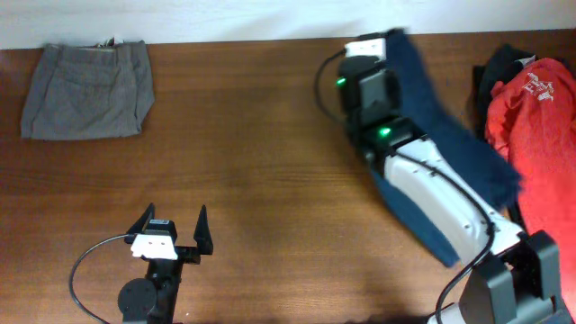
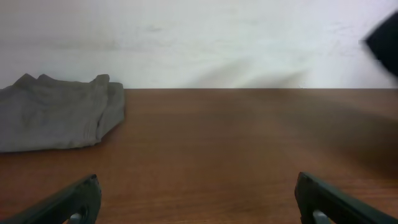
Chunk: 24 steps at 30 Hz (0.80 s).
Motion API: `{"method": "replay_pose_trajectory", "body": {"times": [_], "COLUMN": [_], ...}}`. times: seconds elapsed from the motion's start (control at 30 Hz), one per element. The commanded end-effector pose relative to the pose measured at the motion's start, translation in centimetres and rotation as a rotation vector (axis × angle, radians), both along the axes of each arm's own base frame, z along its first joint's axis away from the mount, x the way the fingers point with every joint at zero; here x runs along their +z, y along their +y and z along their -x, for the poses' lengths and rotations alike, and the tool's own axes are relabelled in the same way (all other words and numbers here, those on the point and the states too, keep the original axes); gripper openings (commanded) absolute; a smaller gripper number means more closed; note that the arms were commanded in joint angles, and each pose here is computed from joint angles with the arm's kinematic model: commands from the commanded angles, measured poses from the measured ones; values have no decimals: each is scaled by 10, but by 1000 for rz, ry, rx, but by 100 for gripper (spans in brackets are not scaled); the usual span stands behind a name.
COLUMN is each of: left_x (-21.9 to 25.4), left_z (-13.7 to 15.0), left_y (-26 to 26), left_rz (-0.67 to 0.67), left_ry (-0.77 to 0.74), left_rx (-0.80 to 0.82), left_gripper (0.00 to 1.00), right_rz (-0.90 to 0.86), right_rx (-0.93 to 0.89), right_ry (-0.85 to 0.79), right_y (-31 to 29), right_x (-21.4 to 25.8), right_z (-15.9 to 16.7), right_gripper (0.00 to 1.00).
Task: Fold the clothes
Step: 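Pull the navy trousers left and lay them flat mid-table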
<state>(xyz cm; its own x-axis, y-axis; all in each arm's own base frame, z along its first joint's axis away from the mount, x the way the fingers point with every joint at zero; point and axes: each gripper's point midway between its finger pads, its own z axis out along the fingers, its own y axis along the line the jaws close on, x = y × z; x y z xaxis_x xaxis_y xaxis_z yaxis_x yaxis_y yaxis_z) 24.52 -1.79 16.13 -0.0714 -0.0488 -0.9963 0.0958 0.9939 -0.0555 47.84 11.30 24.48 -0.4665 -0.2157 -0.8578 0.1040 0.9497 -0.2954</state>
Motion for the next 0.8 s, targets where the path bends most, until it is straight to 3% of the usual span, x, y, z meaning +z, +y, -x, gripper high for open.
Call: {"method": "replay_pose_trajectory", "body": {"times": [0.0, 0.17, 0.43, 0.77], "left_x": [-3, -3, -3, -3], "left_z": [0, 0, 0, 0], "left_y": [1, 1, 1, 1], "left_rz": [2, 2, 2, 2], "left_ry": [4, 4, 4, 4], "left_rx": [6, 6, 6, 6], "left_gripper": [99, 99, 99, 99], "right_rz": [-251, -509, -593, -676], "right_rx": [130, 233, 418, 637], "right_ry": [-12, 158, 441, 438], "right_y": [66, 143, 241, 323], "right_x": [3, -56, -146, -130], "right_z": [8, 23, 77, 130], "right_gripper": [8, 5, 5, 8]}}
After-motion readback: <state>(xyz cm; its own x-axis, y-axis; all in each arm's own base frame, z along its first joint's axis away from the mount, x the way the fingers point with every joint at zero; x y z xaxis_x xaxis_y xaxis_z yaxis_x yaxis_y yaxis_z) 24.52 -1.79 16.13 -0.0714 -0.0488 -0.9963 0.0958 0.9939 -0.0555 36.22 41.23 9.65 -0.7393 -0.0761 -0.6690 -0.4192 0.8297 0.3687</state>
